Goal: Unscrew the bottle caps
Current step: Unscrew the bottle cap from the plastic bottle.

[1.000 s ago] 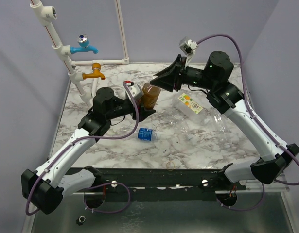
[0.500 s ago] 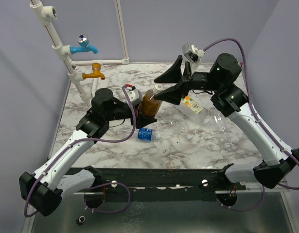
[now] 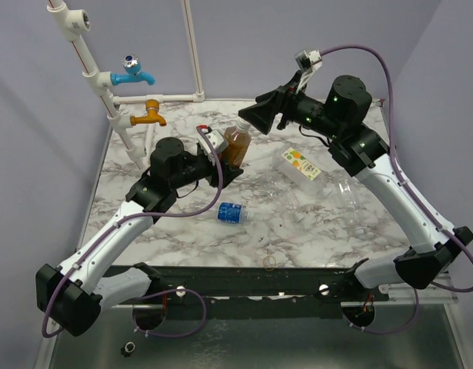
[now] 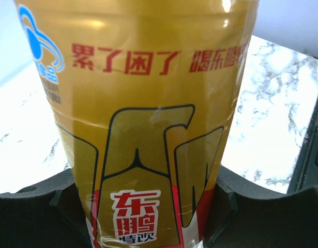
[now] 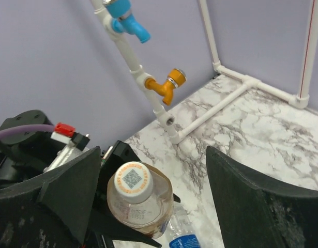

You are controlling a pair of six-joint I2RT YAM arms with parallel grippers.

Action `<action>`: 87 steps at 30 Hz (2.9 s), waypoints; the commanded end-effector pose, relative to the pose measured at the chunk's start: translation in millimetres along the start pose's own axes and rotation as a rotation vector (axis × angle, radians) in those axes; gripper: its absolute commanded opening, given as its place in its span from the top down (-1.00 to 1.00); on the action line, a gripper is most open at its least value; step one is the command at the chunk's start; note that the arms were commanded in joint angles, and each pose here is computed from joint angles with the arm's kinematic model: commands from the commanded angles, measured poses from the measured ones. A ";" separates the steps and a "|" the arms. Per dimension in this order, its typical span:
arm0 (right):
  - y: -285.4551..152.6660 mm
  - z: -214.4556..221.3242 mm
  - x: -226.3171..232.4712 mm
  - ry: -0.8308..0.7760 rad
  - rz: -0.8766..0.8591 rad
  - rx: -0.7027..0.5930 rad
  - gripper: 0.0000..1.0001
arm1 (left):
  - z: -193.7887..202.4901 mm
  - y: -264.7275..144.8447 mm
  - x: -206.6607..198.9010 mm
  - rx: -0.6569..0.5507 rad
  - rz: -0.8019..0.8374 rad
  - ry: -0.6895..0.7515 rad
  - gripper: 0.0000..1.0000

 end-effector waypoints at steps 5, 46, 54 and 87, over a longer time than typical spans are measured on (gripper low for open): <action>16.9 19.1 -11.5 0.106 0.043 0.044 -0.60 | 0.7 4.3 20.3 -0.020 -0.138 0.038 1.00; -38.5 -6.1 62.3 -0.218 -0.601 -0.102 0.77 | -2.7 -8.7 -39.5 0.015 0.323 -0.118 1.00; -57.6 -15.2 76.1 -0.252 -0.704 -0.092 0.80 | 6.8 -12.5 -45.0 0.073 0.385 -0.121 1.00; 9.2 22.9 -3.3 0.092 -0.046 0.071 -0.48 | -1.6 6.8 11.4 -0.016 -0.061 0.010 1.00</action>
Point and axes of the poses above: each gripper's point midway between its finger pads, its own y axis out along the fingers, its own x axis along the line the jaws close on, z = x × y, the point moved 7 cm from there along -y, back along the fingers, and after that the axes turned 8 degrees about -y, right-handed, at the moved point
